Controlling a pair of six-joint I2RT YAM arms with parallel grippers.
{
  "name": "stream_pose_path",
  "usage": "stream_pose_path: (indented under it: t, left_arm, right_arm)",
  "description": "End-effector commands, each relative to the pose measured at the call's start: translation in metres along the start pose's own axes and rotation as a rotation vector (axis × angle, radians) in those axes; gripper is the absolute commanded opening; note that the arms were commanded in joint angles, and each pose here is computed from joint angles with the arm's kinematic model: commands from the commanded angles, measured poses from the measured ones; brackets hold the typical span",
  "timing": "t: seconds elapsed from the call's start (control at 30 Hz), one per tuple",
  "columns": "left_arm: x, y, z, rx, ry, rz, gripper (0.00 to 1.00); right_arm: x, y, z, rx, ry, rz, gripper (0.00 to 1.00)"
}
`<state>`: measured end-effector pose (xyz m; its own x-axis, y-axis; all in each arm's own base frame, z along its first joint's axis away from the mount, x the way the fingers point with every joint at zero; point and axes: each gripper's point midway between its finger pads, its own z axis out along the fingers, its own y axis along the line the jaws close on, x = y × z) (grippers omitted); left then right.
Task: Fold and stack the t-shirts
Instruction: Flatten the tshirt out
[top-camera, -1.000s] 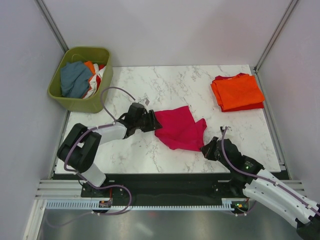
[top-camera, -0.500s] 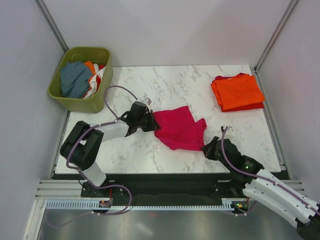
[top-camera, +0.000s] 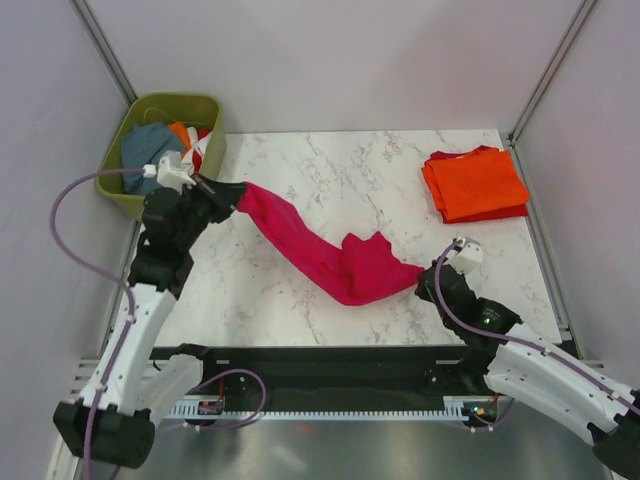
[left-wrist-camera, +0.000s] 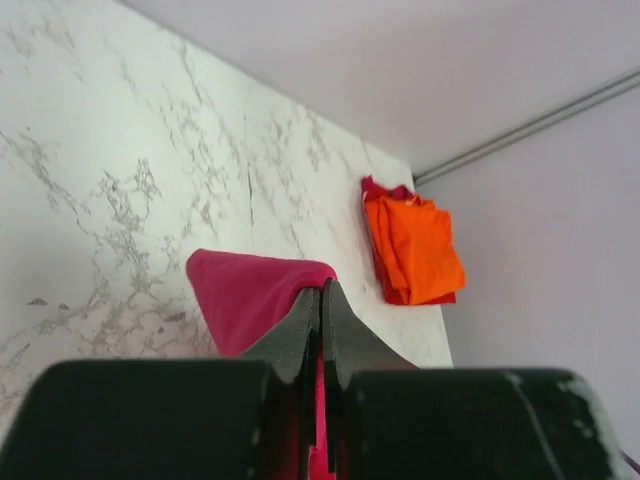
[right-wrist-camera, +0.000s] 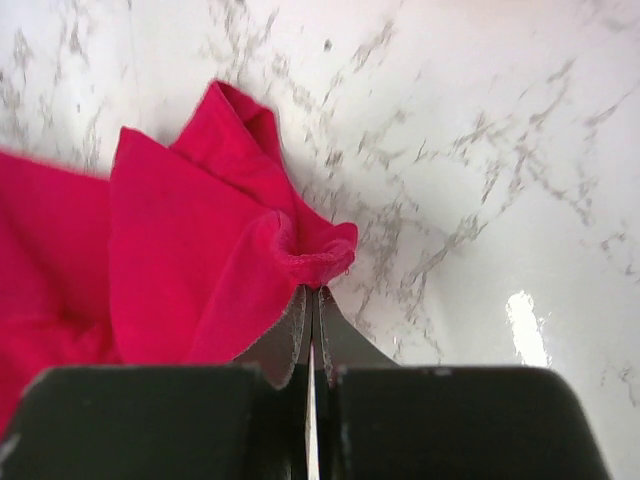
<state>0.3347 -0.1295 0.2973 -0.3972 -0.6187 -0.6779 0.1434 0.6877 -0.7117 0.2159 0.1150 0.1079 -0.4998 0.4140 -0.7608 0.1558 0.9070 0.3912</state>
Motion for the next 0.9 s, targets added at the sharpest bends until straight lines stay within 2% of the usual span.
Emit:
stream_pose_path:
  t: [0.0,0.1,0.13,0.2,0.23,0.27,0.3,0.33,0.4,0.47,0.53,0.57,0.6,0.63,0.67,0.7,0.73,0.77,0.87]
  left_arm:
    - [-0.035,-0.005,-0.036,-0.043,-0.159,-0.053,0.02]
    - [-0.05,-0.001,-0.045,-0.09,-0.222,-0.065,0.02]
    - [-0.063,-0.009,-0.049,-0.084,-0.248,-0.064,0.02]
    - [-0.088,-0.033,-0.057,-0.054,-0.28,-0.057,0.02]
    - [-0.094,-0.031,-0.054,-0.082,-0.268,-0.057,0.02]
    - [-0.104,-0.037,-0.056,-0.082,-0.276,-0.044,0.02]
    - [-0.131,-0.063,-0.07,-0.044,-0.331,-0.029,0.02]
    - [-0.137,-0.063,-0.072,-0.069,-0.331,-0.026,0.02]
    - [-0.159,-0.084,-0.093,-0.049,-0.396,0.002,0.02]
    - [-0.161,-0.086,-0.11,-0.05,-0.433,-0.011,0.02]
    - [-0.136,-0.063,-0.106,-0.085,-0.392,-0.041,0.02]
    - [-0.124,-0.058,-0.119,-0.077,-0.396,-0.064,0.06]
    - [-0.091,-0.022,-0.106,-0.148,-0.332,-0.091,0.15]
    - [-0.073,-0.003,-0.107,-0.188,-0.306,-0.114,0.33]
    - [-0.059,0.005,-0.125,-0.193,-0.323,-0.144,0.57]
    - [-0.025,0.041,-0.118,-0.264,-0.269,-0.168,0.92]
    - [-0.014,0.05,-0.125,-0.267,-0.277,-0.172,1.0]
    - [-0.006,0.058,-0.13,-0.269,-0.287,-0.167,1.0]
    - [0.01,0.069,-0.145,-0.24,-0.321,-0.106,1.0]
  right_arm:
    - [-0.05,0.0,-0.004,0.078,-0.187,0.069,0.0]
    - [-0.084,0.016,-0.005,0.084,-0.28,0.048,0.01]
    - [-0.11,0.032,-0.013,0.065,-0.324,0.073,0.01]
    - [-0.136,0.047,-0.013,0.101,-0.346,-0.017,0.0]
    - [-0.18,0.07,-0.031,0.068,-0.407,0.026,0.0]
    - [-0.196,0.081,-0.031,0.079,-0.414,0.009,0.0]
    - [-0.213,0.087,-0.039,0.083,-0.425,-0.019,0.0]
    - [-0.254,0.105,-0.065,0.032,-0.486,0.029,0.0]
    - [-0.28,0.118,-0.085,-0.003,-0.525,0.041,0.0]
    - [-0.303,0.119,-0.112,-0.043,-0.577,0.079,0.0]
    - [-0.284,0.107,-0.105,-0.034,-0.547,0.08,0.02]
    - [-0.274,0.1,-0.111,-0.074,-0.535,0.129,0.06]
    - [-0.258,0.092,-0.105,-0.074,-0.506,0.139,0.25]
    - [-0.217,0.074,-0.079,-0.033,-0.432,0.11,0.39]
    - [-0.199,0.063,-0.084,-0.065,-0.401,0.191,0.52]
    - [-0.18,0.053,-0.079,-0.067,-0.369,0.204,0.62]
    - [-0.145,0.034,-0.06,-0.03,-0.315,0.187,0.76]
    - [-0.138,0.026,-0.067,-0.064,-0.322,0.228,0.82]
    - [-0.113,0.009,-0.06,-0.067,-0.3,0.174,0.85]
